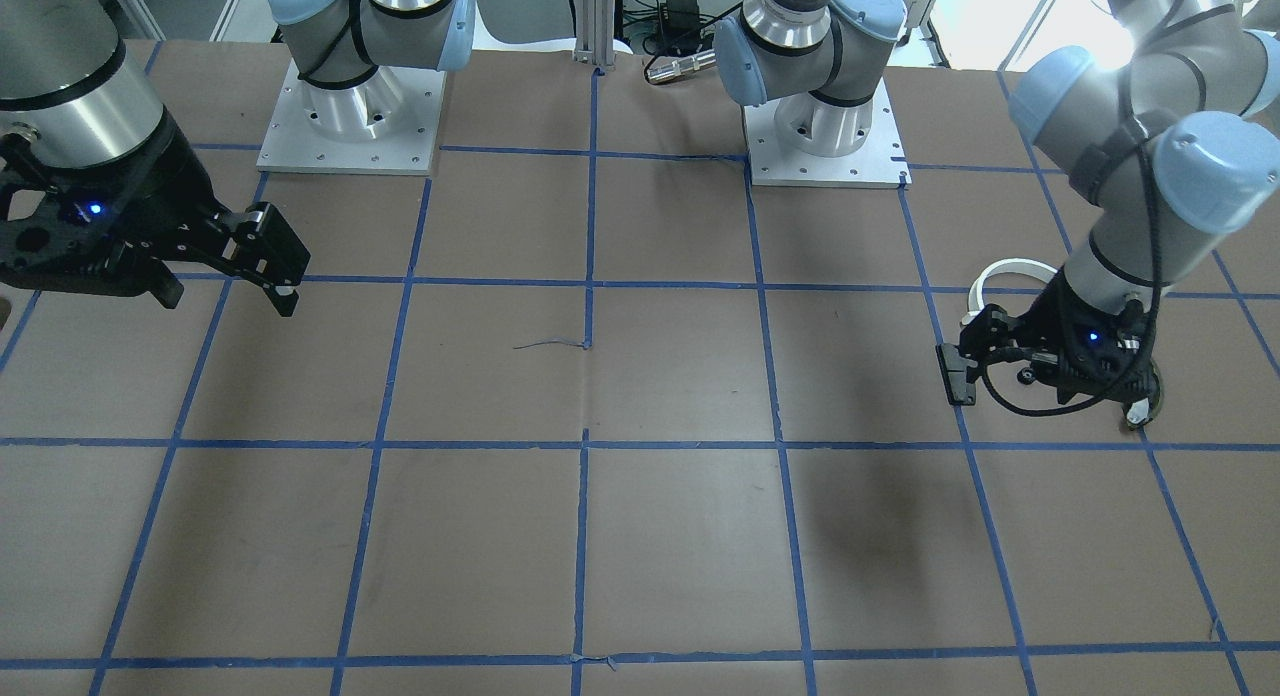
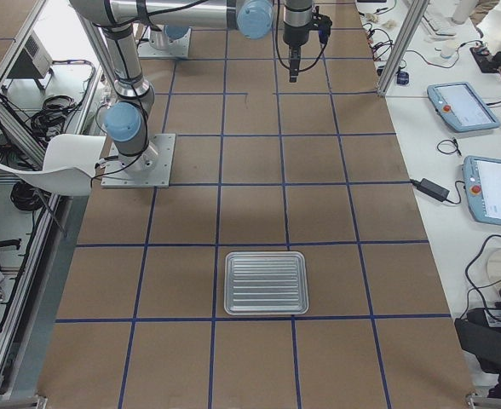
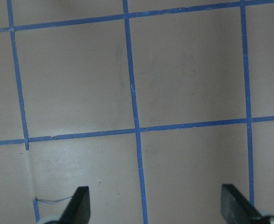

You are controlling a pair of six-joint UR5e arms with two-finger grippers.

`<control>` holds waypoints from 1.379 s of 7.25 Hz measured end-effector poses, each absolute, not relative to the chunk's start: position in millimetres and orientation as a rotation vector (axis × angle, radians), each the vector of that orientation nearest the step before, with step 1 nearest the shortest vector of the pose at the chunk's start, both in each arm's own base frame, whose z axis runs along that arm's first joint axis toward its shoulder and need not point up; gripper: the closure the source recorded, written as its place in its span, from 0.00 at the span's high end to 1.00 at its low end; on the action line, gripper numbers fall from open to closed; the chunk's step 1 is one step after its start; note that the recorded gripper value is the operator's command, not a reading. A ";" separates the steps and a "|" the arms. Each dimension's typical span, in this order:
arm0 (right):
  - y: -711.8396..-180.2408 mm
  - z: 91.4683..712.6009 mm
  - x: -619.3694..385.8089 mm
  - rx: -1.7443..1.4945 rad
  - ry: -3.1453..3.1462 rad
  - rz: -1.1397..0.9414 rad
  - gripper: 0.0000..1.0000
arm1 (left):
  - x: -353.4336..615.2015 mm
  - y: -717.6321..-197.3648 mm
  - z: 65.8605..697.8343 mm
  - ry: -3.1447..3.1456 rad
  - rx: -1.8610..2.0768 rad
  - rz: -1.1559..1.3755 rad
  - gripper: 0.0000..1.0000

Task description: Place bearing gear from tray to pile

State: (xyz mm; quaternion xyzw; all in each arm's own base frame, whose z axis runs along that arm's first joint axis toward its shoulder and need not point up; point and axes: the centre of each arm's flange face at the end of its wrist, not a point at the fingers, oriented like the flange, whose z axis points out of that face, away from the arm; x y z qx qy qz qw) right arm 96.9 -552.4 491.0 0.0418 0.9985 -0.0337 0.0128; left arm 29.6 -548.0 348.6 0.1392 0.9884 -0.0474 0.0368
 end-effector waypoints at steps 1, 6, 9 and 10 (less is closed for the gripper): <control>-552.4 491.1 96.9 0.129 3.112 -0.105 1.00 | -29.5 -551.1 376.7 3.034 0.361 -0.187 1.00; -552.9 490.9 96.7 0.120 3.114 -0.103 1.00 | -204.5 -517.7 489.2 3.090 0.264 -0.032 1.00; -552.9 490.8 96.7 0.120 3.114 -0.103 1.00 | -154.3 -524.8 504.7 3.148 0.139 0.065 1.00; -552.9 490.8 96.7 0.120 3.114 -0.103 1.00 | -151.2 -520.4 508.0 3.157 0.035 0.061 1.00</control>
